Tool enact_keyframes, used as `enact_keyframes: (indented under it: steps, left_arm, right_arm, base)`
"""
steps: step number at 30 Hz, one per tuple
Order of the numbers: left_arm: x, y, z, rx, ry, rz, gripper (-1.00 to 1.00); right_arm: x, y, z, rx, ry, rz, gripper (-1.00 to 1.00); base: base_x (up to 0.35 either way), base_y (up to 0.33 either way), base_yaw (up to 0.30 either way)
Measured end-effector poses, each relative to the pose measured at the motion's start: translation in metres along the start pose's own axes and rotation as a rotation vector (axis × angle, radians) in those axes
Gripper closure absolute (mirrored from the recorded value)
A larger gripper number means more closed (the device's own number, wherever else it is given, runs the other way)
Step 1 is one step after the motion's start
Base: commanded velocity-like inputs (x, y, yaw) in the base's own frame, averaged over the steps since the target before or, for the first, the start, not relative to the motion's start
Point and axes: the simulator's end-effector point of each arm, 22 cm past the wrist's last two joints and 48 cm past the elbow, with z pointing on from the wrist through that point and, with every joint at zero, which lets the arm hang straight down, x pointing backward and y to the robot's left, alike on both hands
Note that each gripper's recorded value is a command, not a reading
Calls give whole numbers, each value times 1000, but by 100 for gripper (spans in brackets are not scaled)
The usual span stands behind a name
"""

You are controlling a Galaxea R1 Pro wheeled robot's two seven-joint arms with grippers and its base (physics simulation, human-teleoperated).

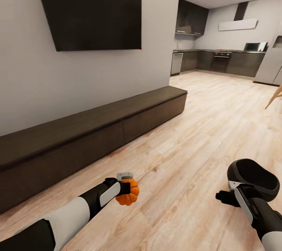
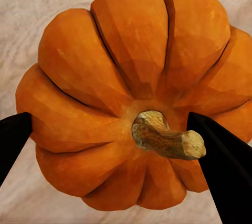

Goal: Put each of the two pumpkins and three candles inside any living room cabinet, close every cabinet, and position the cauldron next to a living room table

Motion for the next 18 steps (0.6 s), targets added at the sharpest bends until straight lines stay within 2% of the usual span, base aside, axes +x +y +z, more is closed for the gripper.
enact_keyframes:
  steps: [5,18]
  left_arm:
    - [0,0,0,0,1,-1,100]
    - [1,0,0,0,1,-1,100]
  right_arm:
    - [-1,-1,0,1,-3,-1,-100]
    - [0,-3,0,20,-1,-19,-100]
  base:
    - [0,0,217]
    - [0,0,286]
